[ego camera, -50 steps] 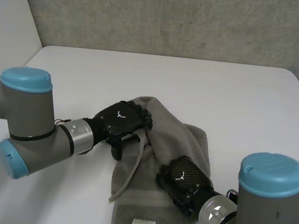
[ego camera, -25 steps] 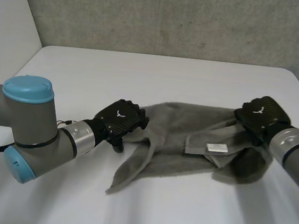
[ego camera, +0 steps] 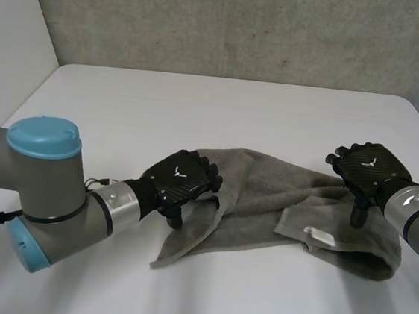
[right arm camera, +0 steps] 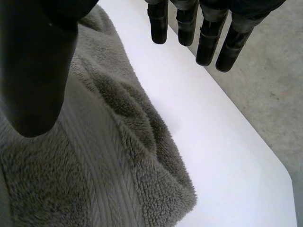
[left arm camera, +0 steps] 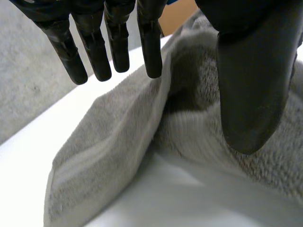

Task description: Fold the towel.

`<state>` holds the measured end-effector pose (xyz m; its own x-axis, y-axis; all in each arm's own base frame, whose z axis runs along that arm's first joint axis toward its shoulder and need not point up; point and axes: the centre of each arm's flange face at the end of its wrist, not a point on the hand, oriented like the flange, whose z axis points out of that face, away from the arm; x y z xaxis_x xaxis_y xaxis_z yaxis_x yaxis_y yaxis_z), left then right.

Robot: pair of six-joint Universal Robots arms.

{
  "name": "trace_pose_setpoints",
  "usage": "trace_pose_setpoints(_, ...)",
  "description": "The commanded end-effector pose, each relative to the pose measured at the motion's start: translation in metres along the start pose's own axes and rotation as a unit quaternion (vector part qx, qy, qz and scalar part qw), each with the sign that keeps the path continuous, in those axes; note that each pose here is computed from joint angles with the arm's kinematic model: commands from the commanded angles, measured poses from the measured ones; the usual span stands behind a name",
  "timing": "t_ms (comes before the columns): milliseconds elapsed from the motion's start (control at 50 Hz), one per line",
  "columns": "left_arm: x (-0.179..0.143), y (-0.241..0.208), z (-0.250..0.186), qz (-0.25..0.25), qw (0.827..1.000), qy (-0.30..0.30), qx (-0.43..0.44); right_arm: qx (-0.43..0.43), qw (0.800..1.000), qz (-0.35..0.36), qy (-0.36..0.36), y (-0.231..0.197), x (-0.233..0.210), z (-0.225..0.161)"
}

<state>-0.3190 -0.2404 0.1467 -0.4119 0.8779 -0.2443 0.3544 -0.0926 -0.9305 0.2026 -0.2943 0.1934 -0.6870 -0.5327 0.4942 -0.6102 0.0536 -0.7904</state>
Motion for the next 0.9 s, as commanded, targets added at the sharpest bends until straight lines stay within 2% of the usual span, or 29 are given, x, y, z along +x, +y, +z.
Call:
trace_pose_setpoints(20, 0.014, -0.025, -0.013, 0.014, 0.999, 0.025, 0.033, 0.001, 1.000, 0.006, 0.004, -0.005, 0.001, -0.010)
trace_pose_setpoints(120, 0.038, -0.034, -0.016, 0.025, 0.997, 0.054, 0.045, 0.016, 1.000, 0.001, -0.024, -0.014, -0.012, -0.028)
trace_pose_setpoints(160, 0.047, -0.038, -0.020, 0.030, 0.996, 0.064, 0.047, 0.030, 0.998, -0.004, -0.057, -0.019, -0.031, -0.036)
trace_pose_setpoints(320, 0.067, -0.031, -0.018, 0.046, 0.995, 0.084, 0.037, 0.021, 0.994, -0.014, -0.102, -0.013, -0.059, -0.038)
trace_pose_setpoints(440, 0.065, -0.020, -0.012, 0.067, 0.995, 0.073, 0.021, 0.003, 0.993, -0.009, -0.118, -0.003, -0.067, -0.032)
trace_pose_setpoints(600, 0.056, -0.005, -0.003, 0.116, 0.993, 0.031, -0.012, -0.010, 0.992, -0.005, -0.127, 0.006, -0.072, -0.027)
trace_pose_setpoints(700, 0.040, 0.004, 0.002, 0.157, 0.987, -0.014, -0.041, -0.015, 0.992, -0.005, -0.126, 0.008, -0.073, -0.026)
trace_pose_setpoints(900, 0.018, 0.008, 0.005, 0.182, 0.980, -0.065, -0.053, -0.027, 0.990, -0.002, -0.135, 0.014, -0.078, -0.023)
